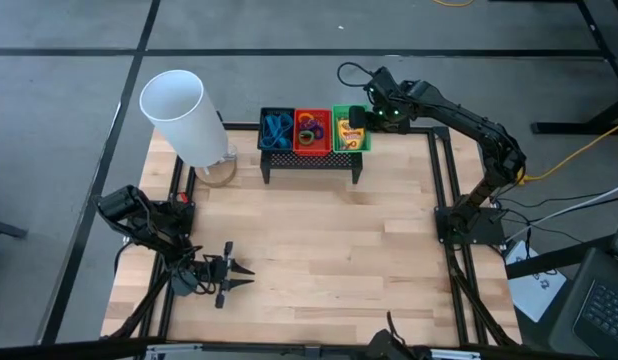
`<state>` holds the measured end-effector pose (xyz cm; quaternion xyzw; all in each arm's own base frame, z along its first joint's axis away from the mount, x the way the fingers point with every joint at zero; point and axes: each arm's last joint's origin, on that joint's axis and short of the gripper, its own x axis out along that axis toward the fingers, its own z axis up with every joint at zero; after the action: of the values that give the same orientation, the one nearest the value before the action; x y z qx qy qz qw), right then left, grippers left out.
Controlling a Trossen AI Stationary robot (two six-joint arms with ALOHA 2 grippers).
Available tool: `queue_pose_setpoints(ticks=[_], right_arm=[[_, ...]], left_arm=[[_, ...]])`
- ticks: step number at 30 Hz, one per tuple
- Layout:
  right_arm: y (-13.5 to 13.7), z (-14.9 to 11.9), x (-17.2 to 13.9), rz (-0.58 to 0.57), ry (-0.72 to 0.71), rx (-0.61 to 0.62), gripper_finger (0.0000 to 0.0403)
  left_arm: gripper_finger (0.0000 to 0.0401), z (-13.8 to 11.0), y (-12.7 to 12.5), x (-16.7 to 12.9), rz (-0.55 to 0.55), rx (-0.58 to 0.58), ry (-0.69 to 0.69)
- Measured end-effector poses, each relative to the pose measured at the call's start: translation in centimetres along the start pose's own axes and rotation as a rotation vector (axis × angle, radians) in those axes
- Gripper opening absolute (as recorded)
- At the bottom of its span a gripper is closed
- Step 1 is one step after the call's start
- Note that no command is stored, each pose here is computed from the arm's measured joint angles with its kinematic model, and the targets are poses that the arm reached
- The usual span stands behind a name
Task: Pick & Place Office Desk Supplies
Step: Put the green bin filled with crayon boxes on the shelf
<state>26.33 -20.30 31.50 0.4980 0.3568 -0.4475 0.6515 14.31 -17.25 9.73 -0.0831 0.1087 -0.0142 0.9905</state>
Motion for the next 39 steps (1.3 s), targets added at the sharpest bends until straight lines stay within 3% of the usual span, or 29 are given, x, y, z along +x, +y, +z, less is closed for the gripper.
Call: queue_pose_setpoints(ticks=[17, 39], right_arm=[[0.01, 0.06, -0.05, -0.003, -0.013, 0.001, 0.0137], [0.37, 0.08, -0.04, 0.018, -0.034, -0.041, 0.0144]], left_arm=[[0.0088, -0.04, 0.0, 0.0, -0.005, -0.005, 0.006], [0.0088, -0.04, 0.0, 0.0, -0.005, -0.006, 0.006]])
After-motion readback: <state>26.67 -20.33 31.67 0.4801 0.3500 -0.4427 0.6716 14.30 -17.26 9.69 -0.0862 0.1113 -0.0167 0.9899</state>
